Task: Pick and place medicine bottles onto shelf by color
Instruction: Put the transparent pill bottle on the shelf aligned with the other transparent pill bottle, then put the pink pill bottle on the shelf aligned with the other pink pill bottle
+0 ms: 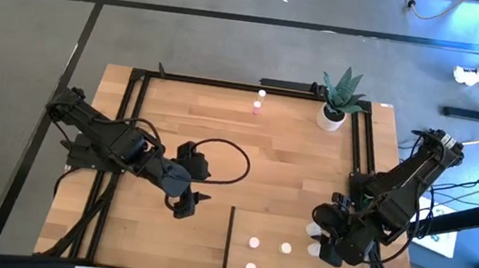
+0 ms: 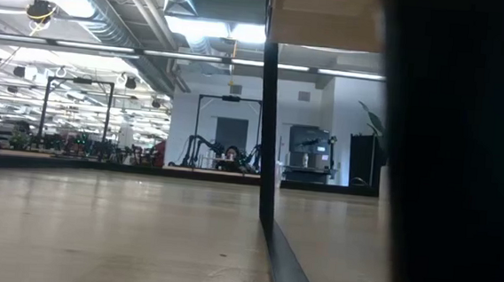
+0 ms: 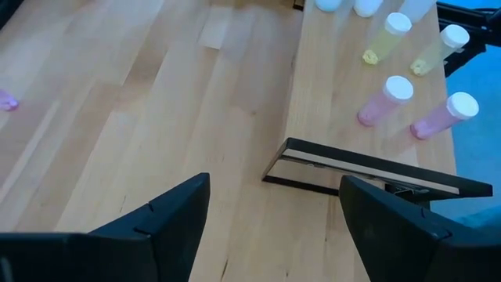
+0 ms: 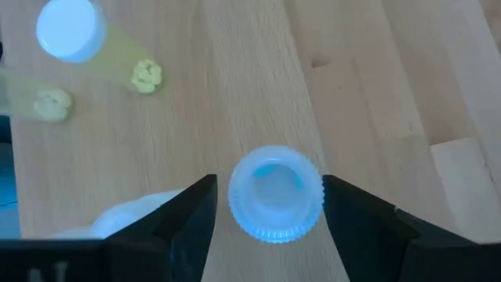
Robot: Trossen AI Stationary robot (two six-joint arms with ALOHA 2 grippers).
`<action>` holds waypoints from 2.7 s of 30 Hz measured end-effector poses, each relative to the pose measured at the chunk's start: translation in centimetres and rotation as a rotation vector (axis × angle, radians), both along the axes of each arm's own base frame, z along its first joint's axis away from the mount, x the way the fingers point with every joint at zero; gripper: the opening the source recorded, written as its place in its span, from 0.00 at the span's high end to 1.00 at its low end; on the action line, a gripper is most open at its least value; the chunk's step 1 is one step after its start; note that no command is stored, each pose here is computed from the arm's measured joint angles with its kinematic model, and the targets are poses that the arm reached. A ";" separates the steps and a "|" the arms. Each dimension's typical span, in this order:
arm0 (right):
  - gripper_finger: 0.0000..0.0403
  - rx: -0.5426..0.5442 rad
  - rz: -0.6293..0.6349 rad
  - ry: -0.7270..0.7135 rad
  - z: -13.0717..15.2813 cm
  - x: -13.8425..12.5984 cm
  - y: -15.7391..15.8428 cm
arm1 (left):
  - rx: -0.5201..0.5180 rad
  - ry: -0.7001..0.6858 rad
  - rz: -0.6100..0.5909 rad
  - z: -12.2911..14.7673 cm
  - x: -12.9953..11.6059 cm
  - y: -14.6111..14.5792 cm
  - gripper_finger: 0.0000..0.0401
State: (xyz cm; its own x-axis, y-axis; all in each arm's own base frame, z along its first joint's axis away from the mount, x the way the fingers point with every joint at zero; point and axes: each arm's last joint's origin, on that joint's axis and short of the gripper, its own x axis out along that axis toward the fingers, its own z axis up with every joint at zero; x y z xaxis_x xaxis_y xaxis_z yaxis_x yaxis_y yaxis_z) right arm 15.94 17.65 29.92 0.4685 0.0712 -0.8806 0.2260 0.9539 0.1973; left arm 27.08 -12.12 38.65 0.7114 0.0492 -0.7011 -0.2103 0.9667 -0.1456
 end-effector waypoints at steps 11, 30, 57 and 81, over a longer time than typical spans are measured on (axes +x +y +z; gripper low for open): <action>0.43 -0.001 -0.003 -0.009 0.1 0.0 0.0 | 0.000 0.000 0.000 0.0 0.0 0.0 0.31; 0.43 0.025 0.053 0.037 0.1 0.2 -0.1 | 0.000 0.001 -0.001 0.0 0.0 0.0 0.31; 0.43 -0.005 0.048 -0.410 10.4 -0.8 -2.8 | 0.024 0.006 0.096 0.0 1.3 3.6 0.31; 0.43 -0.383 -0.300 -0.640 15.3 2.2 -9.4 | 0.088 0.133 -0.089 -3.8 3.7 25.9 0.31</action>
State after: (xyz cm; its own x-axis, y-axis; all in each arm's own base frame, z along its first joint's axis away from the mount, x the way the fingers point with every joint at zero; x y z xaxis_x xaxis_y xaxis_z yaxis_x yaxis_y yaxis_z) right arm 18.16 8.22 45.21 0.8420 -0.3902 -0.3725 0.4369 0.8983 0.0467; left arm 30.74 13.73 34.87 0.6172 0.0551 -0.7849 -0.1350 0.9902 -0.0366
